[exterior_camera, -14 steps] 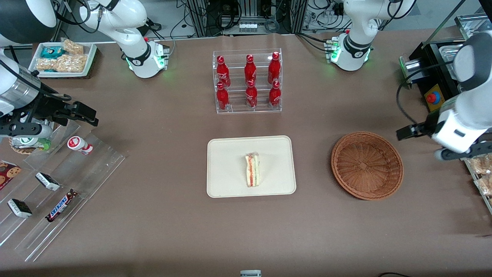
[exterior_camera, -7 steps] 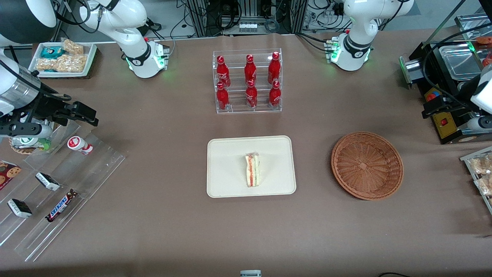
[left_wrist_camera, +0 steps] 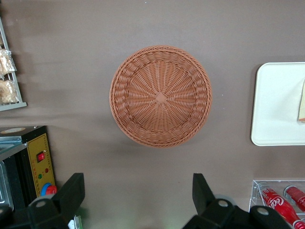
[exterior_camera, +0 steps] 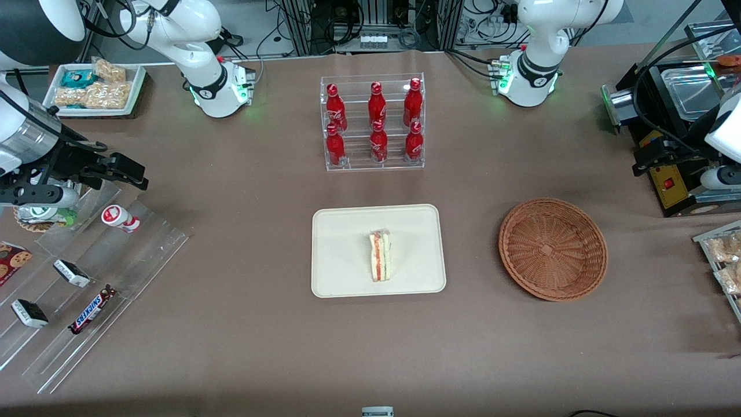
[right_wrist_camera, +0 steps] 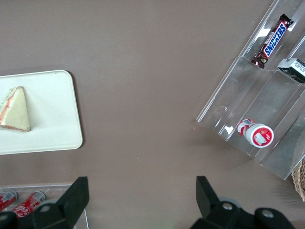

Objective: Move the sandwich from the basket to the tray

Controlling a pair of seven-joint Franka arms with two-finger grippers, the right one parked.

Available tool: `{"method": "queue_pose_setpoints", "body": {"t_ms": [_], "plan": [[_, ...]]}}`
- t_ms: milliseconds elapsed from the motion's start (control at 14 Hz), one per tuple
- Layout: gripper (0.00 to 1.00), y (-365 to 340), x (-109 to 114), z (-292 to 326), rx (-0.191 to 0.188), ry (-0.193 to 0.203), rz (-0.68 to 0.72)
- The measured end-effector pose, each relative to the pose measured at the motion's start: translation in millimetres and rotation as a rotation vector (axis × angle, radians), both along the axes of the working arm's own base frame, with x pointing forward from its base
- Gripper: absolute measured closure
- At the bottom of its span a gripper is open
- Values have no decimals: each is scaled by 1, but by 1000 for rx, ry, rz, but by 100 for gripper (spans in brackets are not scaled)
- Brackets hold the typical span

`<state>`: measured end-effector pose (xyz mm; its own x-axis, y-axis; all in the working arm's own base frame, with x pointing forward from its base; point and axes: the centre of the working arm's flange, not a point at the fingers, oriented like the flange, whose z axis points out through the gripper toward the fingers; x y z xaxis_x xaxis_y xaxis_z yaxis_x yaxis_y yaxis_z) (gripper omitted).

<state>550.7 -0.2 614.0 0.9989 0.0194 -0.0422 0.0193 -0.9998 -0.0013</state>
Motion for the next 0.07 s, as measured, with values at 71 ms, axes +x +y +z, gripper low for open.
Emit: {"method": "queue_pose_setpoints", "body": {"t_ms": [71], "plan": [[0, 0, 0, -1, 0, 1, 0]]}}
